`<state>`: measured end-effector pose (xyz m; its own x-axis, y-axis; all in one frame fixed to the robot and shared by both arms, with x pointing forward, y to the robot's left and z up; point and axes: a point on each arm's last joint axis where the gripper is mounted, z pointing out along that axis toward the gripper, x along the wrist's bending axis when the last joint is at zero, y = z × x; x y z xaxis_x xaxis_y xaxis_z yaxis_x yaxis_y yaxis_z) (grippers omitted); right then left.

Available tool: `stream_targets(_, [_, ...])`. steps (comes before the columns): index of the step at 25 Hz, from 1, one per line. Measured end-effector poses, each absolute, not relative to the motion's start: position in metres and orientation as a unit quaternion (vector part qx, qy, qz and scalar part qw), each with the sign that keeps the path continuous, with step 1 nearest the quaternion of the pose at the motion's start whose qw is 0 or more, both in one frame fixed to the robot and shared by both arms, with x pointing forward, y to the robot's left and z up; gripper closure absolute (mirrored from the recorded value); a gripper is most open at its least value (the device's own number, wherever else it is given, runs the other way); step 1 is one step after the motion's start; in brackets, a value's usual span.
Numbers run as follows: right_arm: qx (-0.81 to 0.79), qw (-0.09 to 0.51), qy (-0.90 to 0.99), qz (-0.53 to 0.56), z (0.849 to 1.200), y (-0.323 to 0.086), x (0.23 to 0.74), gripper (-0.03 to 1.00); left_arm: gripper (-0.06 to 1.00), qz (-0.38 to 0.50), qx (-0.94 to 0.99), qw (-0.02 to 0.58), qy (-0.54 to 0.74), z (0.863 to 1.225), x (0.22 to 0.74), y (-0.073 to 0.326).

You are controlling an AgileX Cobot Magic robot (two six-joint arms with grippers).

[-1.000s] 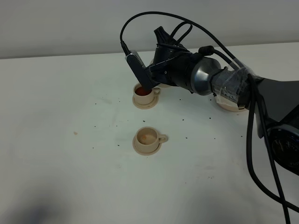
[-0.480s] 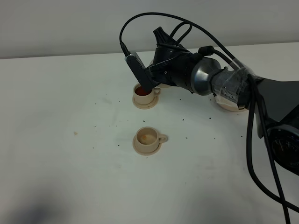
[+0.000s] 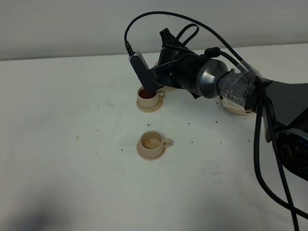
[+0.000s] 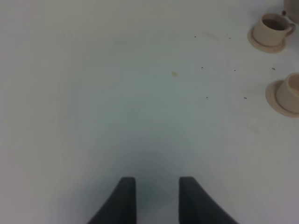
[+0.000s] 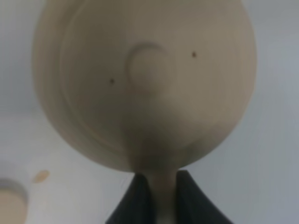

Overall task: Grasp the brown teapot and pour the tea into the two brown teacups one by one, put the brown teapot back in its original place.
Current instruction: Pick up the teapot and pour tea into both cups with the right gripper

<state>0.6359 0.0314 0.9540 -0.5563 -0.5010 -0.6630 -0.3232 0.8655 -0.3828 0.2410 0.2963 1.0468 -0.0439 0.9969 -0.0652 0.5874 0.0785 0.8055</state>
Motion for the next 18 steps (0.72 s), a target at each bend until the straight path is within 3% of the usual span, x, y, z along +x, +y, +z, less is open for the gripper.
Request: stream_targets(18, [-0.076,0.393,0.911,-0.100,0.9593,0.0216,0.6341,0.86,0.70,0.307,0.606,0.334,0.654,1.0468,0.2410,0.2963])
